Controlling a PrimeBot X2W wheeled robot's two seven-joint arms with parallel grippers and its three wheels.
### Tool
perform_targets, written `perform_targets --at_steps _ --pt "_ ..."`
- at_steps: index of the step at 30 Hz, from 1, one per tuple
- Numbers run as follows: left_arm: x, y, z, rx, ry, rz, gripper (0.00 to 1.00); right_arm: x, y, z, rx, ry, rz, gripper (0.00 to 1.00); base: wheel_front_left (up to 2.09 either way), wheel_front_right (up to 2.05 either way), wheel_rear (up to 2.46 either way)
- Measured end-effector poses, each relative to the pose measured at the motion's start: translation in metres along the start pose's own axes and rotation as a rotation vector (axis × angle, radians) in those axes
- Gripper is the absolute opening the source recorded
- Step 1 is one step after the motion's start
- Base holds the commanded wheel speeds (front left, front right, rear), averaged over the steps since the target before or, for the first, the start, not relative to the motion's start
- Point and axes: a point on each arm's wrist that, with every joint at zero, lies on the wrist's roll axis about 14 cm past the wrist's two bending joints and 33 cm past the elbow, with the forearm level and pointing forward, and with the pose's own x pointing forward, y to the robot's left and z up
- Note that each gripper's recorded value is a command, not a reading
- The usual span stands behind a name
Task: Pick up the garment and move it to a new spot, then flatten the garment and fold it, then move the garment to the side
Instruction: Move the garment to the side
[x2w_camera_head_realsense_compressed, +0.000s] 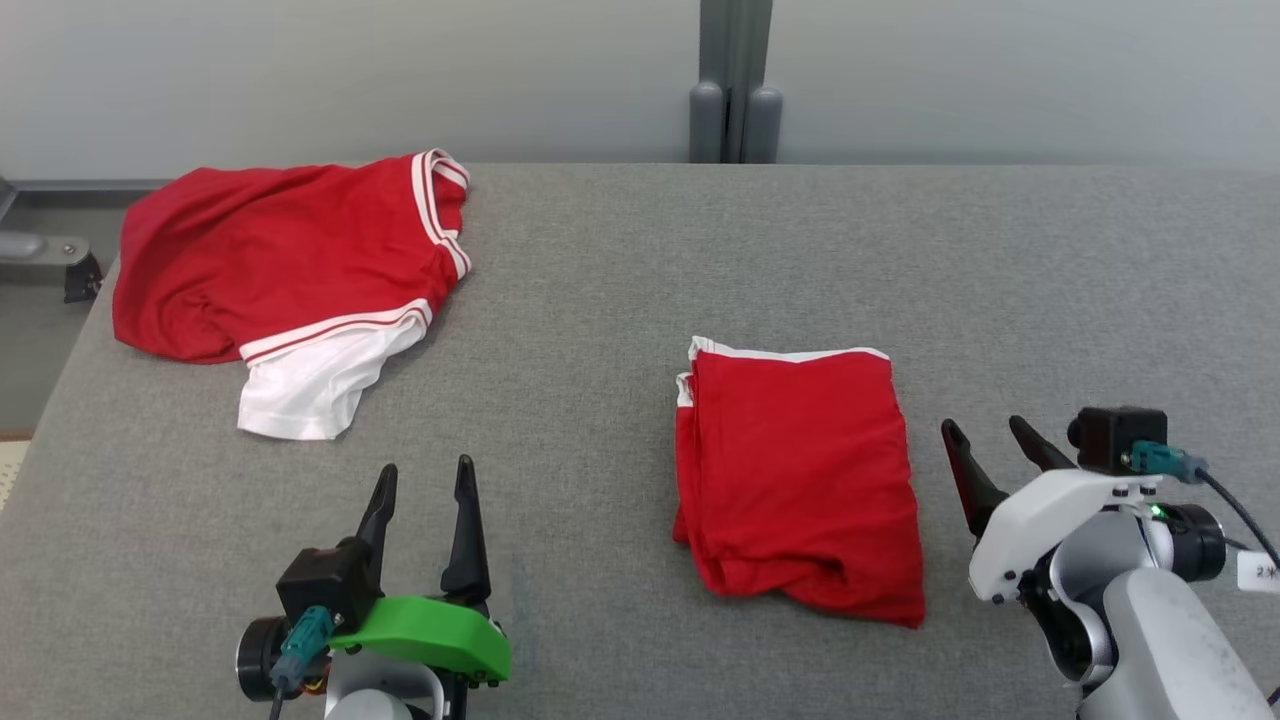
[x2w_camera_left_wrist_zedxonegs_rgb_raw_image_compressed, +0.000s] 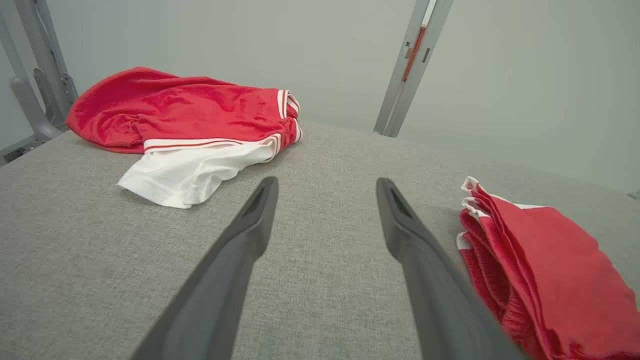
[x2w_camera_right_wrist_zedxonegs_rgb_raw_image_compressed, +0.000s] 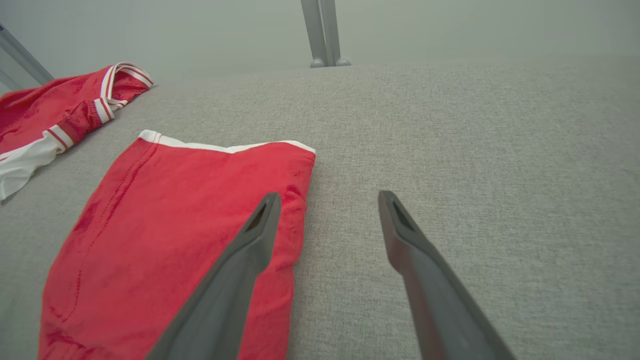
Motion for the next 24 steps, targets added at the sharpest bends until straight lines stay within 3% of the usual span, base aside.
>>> perform_targets --at_steps 9,15,16,19,24 --pt "-0.001 0.023 0.002 -0.003 -0.002 0.077 1.00 0.034 0.014 -0.042 0.029 0.296 0.095 1.00 0.00 0.00 0.00" --pt "-0.003 0.038 0.000 0.001 0.005 0.125 1.00 0.041 0.031 -0.071 0.057 0.410 0.154 1.00 0.00 0.00 0.00" --pt "-0.003 0.040 -0.001 0.001 0.007 0.131 1.00 0.042 0.031 -0.072 0.055 0.417 0.159 0.44 0.00 0.00 0.00" --pt "-0.001 0.041 -0.003 0.004 0.013 0.132 1.00 0.046 0.032 -0.073 0.048 0.416 0.169 0.00 0.00 0.00 0.00" --pt "0.011 0.028 -0.003 0.022 0.009 0.086 1.00 0.052 0.020 -0.058 0.040 0.352 0.146 0.00 0.00 0.00 0.00"
